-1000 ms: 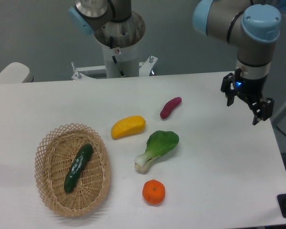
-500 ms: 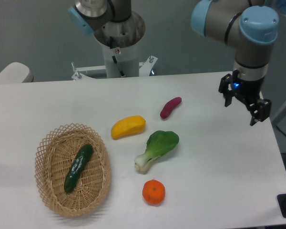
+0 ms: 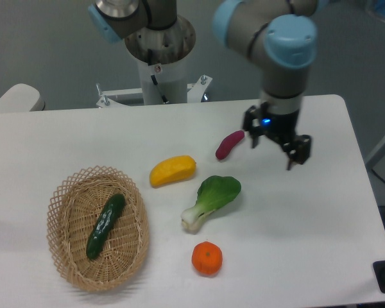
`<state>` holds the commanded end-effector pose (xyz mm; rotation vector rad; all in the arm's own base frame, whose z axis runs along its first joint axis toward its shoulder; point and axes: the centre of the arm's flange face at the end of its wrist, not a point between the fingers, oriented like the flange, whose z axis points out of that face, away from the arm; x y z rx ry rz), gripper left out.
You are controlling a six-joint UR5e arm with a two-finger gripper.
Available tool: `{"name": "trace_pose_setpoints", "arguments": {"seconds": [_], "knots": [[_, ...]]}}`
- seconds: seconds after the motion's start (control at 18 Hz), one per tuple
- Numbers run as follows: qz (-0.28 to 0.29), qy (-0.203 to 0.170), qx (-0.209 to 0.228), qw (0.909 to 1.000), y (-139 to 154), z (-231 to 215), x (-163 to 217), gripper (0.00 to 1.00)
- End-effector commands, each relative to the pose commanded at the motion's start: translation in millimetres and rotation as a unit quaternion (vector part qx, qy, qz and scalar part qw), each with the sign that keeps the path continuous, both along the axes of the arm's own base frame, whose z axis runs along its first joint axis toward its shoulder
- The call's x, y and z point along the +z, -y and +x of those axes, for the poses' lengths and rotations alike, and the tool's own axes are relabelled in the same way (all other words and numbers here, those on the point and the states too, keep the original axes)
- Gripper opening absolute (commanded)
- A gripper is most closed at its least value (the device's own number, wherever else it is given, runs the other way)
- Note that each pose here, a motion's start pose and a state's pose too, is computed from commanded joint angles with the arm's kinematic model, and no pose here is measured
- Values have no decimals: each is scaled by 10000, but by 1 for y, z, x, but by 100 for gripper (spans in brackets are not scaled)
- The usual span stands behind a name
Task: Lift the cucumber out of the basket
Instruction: 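Move the open gripper over the wicker basket above the green cucumber, then lower the gripper onto the cucumber in the basket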
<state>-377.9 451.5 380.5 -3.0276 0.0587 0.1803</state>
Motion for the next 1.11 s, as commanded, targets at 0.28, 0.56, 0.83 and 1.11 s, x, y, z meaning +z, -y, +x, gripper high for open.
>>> {"name": "trace_pose_setpoints", "arguments": {"seconds": [0.28,0.56,0.83,1.11], "knots": [[114,348,977,9945,-55,73,-19,100],[-143,618,1047,9925,-103,144,-60,100],[-189,618,544,9964,-139,194,-101,100],[-201,602,284,9976,-159,217,-135,100]]}}
